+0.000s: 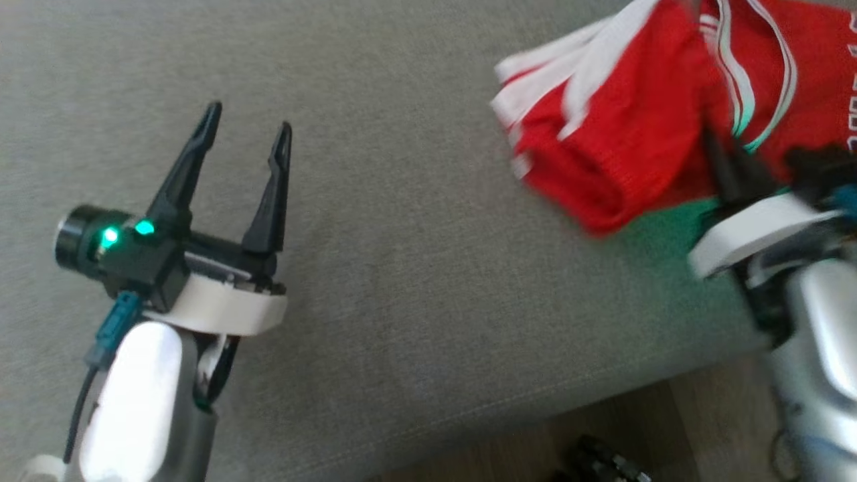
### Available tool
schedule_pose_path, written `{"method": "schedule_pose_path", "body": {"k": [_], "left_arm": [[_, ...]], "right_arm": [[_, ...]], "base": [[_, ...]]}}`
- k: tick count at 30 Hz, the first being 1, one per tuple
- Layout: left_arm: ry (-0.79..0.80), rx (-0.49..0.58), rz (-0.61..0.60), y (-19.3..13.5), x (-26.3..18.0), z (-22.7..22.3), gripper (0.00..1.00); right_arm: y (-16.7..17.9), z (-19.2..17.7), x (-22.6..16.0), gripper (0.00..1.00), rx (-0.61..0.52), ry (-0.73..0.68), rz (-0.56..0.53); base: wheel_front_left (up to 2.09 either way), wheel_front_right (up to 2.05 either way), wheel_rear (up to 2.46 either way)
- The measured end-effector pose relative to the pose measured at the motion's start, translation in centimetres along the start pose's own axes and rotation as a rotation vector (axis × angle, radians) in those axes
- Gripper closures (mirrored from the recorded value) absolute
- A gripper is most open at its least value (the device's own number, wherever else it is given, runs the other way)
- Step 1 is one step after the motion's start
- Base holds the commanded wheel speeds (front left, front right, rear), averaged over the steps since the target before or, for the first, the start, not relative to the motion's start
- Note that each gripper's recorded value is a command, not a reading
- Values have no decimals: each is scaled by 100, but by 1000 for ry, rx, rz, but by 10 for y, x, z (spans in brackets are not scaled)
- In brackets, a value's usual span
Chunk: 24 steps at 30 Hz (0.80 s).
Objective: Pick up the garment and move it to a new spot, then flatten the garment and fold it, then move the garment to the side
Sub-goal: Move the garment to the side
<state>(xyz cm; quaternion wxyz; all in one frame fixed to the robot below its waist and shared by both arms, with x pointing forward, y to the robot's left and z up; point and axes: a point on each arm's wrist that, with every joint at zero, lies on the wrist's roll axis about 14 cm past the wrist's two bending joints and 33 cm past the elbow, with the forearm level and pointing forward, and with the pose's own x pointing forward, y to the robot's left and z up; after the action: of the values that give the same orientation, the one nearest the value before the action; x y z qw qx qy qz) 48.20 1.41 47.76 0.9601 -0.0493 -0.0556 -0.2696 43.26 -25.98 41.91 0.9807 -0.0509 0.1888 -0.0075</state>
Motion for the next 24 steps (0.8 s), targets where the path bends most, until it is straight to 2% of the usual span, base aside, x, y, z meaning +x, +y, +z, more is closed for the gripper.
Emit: {"method": "schedule_pose_path", "body": {"k": [5, 10, 16, 24], "left_arm": [[-13, -17, -65, -11, 18, -9, 0], [-4, -21, -117, -19, 31, -21, 0], [-4, -37, -156, -26, 43, -32, 0], [17, -61, -159, -20, 47, -54, 0]], "right_arm": [[-55, 16, -8, 100, -44, -40, -143], [-95, 30, -21, 100, -59, -68, -262], [-121, 31, -25, 100, -68, -52, -340], [-142, 8, -14, 100, -95, 80, -405]], "base": [[0, 0, 0], [0, 0, 0], [0, 0, 0], [0, 0, 0]]}}
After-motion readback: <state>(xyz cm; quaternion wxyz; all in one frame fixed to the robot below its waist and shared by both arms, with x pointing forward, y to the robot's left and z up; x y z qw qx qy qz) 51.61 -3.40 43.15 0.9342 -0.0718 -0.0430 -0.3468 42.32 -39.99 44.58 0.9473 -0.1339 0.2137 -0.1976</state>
